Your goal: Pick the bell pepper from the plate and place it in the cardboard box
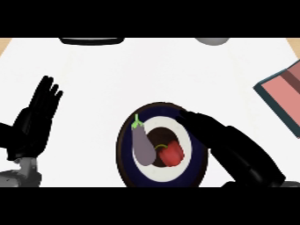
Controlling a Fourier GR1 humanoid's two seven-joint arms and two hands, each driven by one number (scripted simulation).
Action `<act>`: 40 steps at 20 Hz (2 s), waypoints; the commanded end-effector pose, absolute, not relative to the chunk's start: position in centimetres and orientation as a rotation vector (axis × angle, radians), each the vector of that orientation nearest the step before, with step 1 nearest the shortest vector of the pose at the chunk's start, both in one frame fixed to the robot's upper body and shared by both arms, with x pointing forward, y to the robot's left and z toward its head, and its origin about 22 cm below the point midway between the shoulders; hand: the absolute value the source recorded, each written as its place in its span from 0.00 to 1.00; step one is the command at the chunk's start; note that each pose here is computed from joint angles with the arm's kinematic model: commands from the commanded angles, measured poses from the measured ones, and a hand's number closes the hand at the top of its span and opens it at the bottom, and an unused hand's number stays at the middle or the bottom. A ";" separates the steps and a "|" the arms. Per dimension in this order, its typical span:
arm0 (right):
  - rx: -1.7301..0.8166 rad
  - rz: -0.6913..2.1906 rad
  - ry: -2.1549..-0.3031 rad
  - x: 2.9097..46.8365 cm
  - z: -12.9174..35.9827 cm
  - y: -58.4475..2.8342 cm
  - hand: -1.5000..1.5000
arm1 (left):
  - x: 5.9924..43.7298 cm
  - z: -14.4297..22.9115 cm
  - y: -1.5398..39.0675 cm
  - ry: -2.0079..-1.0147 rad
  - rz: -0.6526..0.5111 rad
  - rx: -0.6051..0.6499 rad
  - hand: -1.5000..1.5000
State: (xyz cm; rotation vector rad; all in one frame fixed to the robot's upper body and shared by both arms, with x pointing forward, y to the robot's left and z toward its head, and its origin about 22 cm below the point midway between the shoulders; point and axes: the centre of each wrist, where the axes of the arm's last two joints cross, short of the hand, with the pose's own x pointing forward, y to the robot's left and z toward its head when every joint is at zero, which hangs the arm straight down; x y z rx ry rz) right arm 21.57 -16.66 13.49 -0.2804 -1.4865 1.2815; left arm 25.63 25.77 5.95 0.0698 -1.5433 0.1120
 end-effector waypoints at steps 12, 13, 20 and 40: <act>-0.302 1.257 -1.468 22.9 9.9 -13.3 0.00 | 25.5 4.4 25.1 -1.549 0.121 0.064 0.50; -0.305 1.264 -1.466 22.8 11.1 -15.0 0.00 | 27.3 6.4 26.7 -1.562 0.113 0.070 0.50; -0.290 1.284 -1.418 21.7 7.2 -15.5 0.00 | 26.2 5.3 27.2 -1.555 0.123 0.067 0.50; -0.345 1.323 -1.398 24.0 4.4 -12.8 0.00 | 27.5 5.0 26.7 -1.546 0.113 0.061 0.50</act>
